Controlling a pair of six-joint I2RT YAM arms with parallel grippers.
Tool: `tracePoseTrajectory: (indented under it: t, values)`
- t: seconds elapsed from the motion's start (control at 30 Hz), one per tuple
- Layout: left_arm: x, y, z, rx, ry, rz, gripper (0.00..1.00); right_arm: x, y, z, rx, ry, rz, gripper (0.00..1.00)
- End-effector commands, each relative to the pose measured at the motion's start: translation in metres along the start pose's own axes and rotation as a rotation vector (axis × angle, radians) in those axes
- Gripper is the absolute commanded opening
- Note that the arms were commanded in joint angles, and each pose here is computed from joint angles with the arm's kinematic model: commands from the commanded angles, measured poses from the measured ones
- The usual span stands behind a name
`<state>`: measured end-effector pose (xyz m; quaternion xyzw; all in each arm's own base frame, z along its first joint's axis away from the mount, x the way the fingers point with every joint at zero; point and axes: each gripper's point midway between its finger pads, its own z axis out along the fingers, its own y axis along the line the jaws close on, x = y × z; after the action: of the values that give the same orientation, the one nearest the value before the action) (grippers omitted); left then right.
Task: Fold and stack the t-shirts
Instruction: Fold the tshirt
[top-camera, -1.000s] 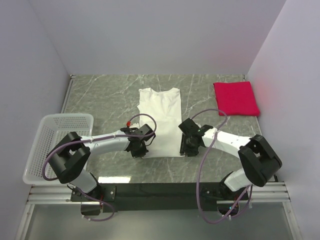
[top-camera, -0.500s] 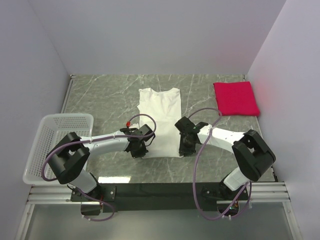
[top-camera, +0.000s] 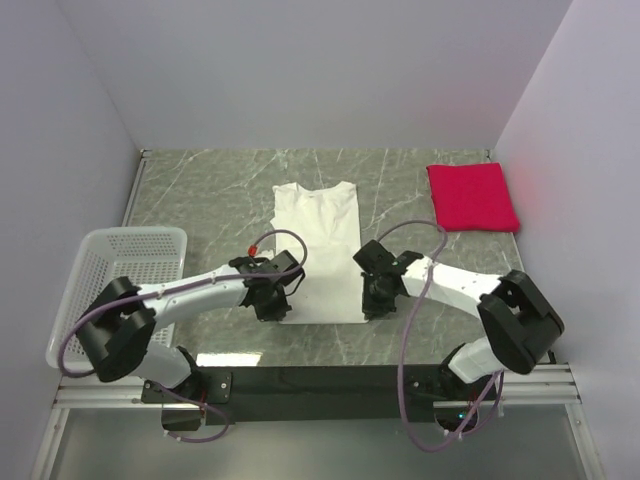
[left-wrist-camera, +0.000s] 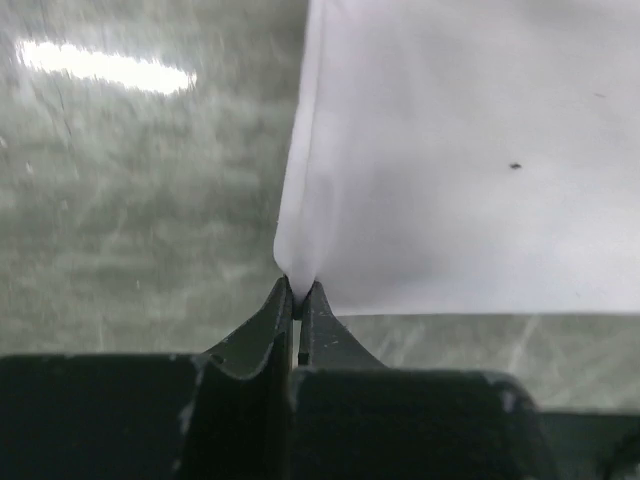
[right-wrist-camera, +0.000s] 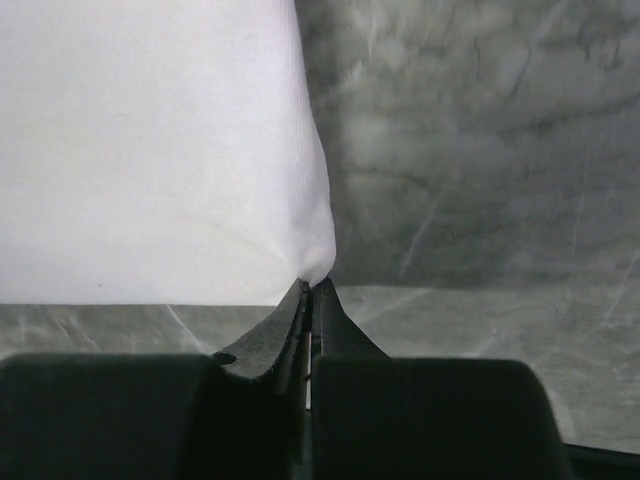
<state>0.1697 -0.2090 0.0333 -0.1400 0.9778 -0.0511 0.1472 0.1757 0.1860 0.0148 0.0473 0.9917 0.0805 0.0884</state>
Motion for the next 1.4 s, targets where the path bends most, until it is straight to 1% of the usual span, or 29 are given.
tracePoseTrajectory:
  t: [0.0, 0.03, 0.1, 0.13, 0.2, 0.23, 0.33, 0.37, 0.4, 0.43, 0.5, 0.63, 0.7, 0.8, 0.83, 0.9, 0.97, 1.1, 1.2, 1.27, 1.37]
  values:
    - [0.023, 0.025, -0.026, -0.026, 0.078, 0.079, 0.01, 0.027, -0.029, -0.019, 0.062, 0.031, -0.072, 0.00]
    - [0.033, 0.029, -0.031, -0.022, 0.108, 0.095, 0.01, 0.033, -0.032, -0.023, 0.065, 0.038, -0.078, 0.00]
    - [0.043, 0.030, -0.042, 0.018, 0.124, 0.095, 0.01, 0.047, -0.035, -0.032, 0.033, 0.048, -0.086, 0.00]
    - [0.054, 0.032, -0.046, 0.032, 0.143, 0.119, 0.01, 0.059, -0.038, -0.036, 0.033, 0.077, -0.095, 0.00]
    - [0.069, 0.030, -0.060, 0.092, 0.184, 0.125, 0.01, 0.068, -0.039, -0.048, -0.002, 0.075, -0.104, 0.00]
    - [0.079, 0.030, -0.067, 0.124, 0.200, 0.151, 0.01, 0.077, -0.044, -0.055, 0.011, 0.101, -0.117, 0.00]
    - [0.099, 0.032, -0.080, 0.157, 0.254, 0.167, 0.01, 0.082, -0.045, -0.074, -0.019, 0.091, -0.130, 0.00]
    - [0.102, 0.033, -0.085, 0.178, 0.259, 0.162, 0.01, 0.087, -0.049, -0.083, -0.013, 0.110, -0.139, 0.00]
    - [0.106, 0.036, -0.089, 0.176, 0.275, 0.152, 0.01, 0.088, -0.050, -0.090, -0.028, 0.099, -0.141, 0.00]
    - [0.108, 0.034, -0.098, 0.211, 0.279, 0.156, 0.01, 0.093, -0.057, -0.096, -0.011, 0.116, -0.139, 0.00]
    - [0.109, 0.036, -0.108, 0.225, 0.288, 0.141, 0.01, 0.095, -0.055, -0.110, -0.049, 0.103, -0.141, 0.00]
    - [0.099, 0.030, -0.139, 0.307, 0.260, 0.121, 0.01, 0.103, -0.056, -0.133, -0.085, 0.119, -0.145, 0.00]
    - [0.095, 0.029, -0.148, 0.316, 0.251, 0.117, 0.01, 0.098, -0.051, -0.145, -0.108, 0.097, -0.150, 0.00]
    - [0.083, 0.026, -0.160, 0.316, 0.203, 0.108, 0.01, 0.088, -0.044, -0.161, -0.119, 0.067, -0.167, 0.00]
    - [0.077, 0.027, -0.161, 0.292, 0.175, 0.107, 0.01, 0.084, -0.043, -0.165, -0.112, 0.057, -0.169, 0.00]
    - [0.066, 0.032, -0.158, 0.239, 0.128, 0.089, 0.01, 0.070, -0.034, -0.174, -0.107, 0.015, -0.179, 0.00]
    - [0.052, 0.034, -0.157, 0.203, 0.079, 0.059, 0.01, 0.059, -0.024, -0.179, -0.111, 0.004, -0.206, 0.00]
    - [0.030, 0.027, -0.161, 0.265, 0.022, -0.019, 0.01, 0.041, -0.013, -0.183, -0.087, -0.016, -0.247, 0.00]
    - [0.016, 0.024, -0.153, 0.305, 0.004, -0.076, 0.01, 0.030, -0.006, -0.183, -0.087, -0.024, -0.260, 0.00]
    - [0.009, 0.016, -0.151, 0.343, -0.002, -0.079, 0.01, 0.020, -0.003, -0.181, -0.081, -0.030, -0.265, 0.00]
    - [-0.001, 0.013, -0.139, 0.329, -0.016, -0.084, 0.01, 0.007, 0.001, -0.179, -0.080, -0.036, -0.267, 0.00]
